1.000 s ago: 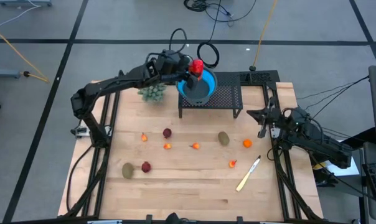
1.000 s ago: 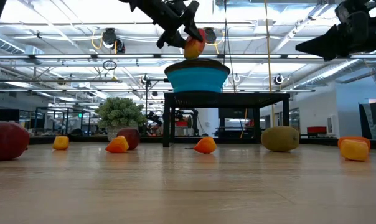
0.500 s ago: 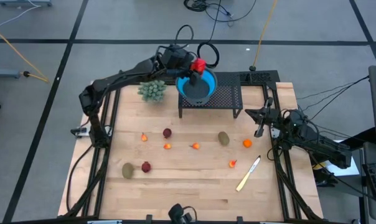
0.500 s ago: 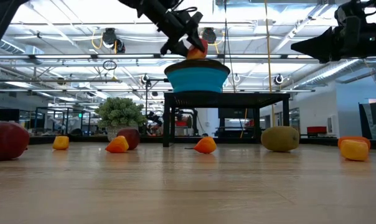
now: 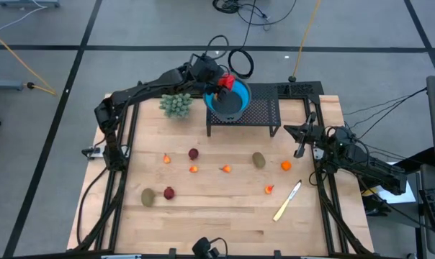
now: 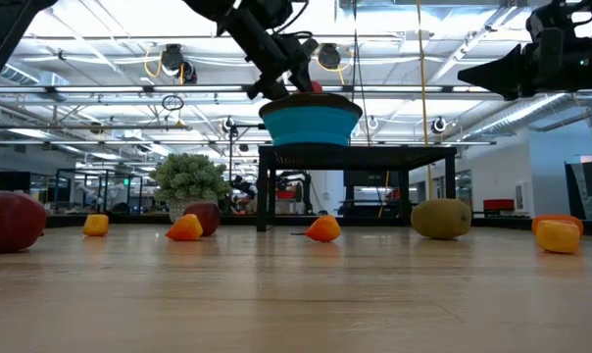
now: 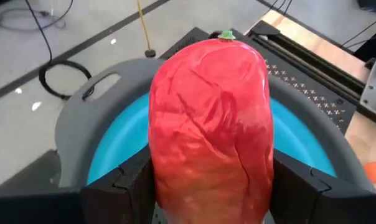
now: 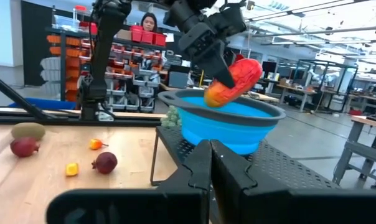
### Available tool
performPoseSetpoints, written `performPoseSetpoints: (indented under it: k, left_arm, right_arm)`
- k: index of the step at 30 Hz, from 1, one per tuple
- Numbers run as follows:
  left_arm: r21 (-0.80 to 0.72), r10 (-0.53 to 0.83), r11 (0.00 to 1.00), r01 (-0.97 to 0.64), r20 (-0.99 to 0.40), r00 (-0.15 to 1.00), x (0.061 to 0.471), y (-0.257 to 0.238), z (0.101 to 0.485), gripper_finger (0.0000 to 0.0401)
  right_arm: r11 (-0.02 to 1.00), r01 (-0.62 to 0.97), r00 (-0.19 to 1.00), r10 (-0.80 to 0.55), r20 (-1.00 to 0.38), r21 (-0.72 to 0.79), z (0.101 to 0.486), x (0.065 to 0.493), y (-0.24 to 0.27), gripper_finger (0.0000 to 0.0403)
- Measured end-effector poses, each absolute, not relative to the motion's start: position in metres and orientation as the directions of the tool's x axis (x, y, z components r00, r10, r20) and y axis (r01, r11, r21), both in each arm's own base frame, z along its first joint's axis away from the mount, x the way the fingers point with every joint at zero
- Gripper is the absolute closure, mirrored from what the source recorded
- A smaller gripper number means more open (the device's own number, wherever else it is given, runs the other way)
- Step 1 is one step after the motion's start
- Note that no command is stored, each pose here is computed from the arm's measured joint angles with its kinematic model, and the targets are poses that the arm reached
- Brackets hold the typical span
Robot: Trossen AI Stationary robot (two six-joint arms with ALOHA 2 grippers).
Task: Pick & Place Fruit
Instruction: Put the orange mango into the blue strainer bowl on the shelf
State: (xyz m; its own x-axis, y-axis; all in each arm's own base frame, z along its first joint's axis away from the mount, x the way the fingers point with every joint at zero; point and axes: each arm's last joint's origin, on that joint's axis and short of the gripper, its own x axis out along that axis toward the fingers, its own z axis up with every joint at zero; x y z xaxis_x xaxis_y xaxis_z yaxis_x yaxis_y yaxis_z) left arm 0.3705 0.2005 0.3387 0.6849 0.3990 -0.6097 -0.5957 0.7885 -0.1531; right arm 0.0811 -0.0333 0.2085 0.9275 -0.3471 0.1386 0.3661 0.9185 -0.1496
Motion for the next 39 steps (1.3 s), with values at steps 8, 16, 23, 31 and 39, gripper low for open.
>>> performPoseSetpoints:
  k: [8, 16, 23, 31, 39]
  left_arm:
    - [-0.167, 0.378, 0.772, -0.613, -0.655, 0.654, 0.368, 0.197, 0.334, 0.0171]
    - [-0.176, 0.341, 0.787, -0.591, -0.675, 0.654, 0.380, 0.195, 0.319, 0.0171]
    - [-0.179, 0.335, 0.783, -0.596, -0.687, 0.645, 0.381, 0.197, 0.315, 0.0171]
    - [-0.171, 0.341, 0.783, -0.599, -0.687, 0.641, 0.380, 0.197, 0.315, 0.0170]
    - [-0.160, 0.341, 0.790, -0.592, -0.688, 0.641, 0.380, 0.197, 0.315, 0.0127]
  right_arm:
    - [0.918, 0.366, 0.927, -0.347, 0.139, -0.149, 0.209, 0.081, -0.033, 0.0403]
    - [0.918, 0.367, 0.927, -0.348, 0.139, -0.149, 0.209, 0.081, -0.033, 0.0403]
    - [0.919, 0.366, 0.928, -0.347, 0.139, -0.149, 0.209, 0.081, -0.033, 0.0403]
    - [0.918, 0.367, 0.927, -0.347, 0.141, -0.151, 0.209, 0.081, -0.033, 0.0403]
    - [0.918, 0.367, 0.927, -0.347, 0.142, -0.150, 0.209, 0.081, -0.033, 0.0403]
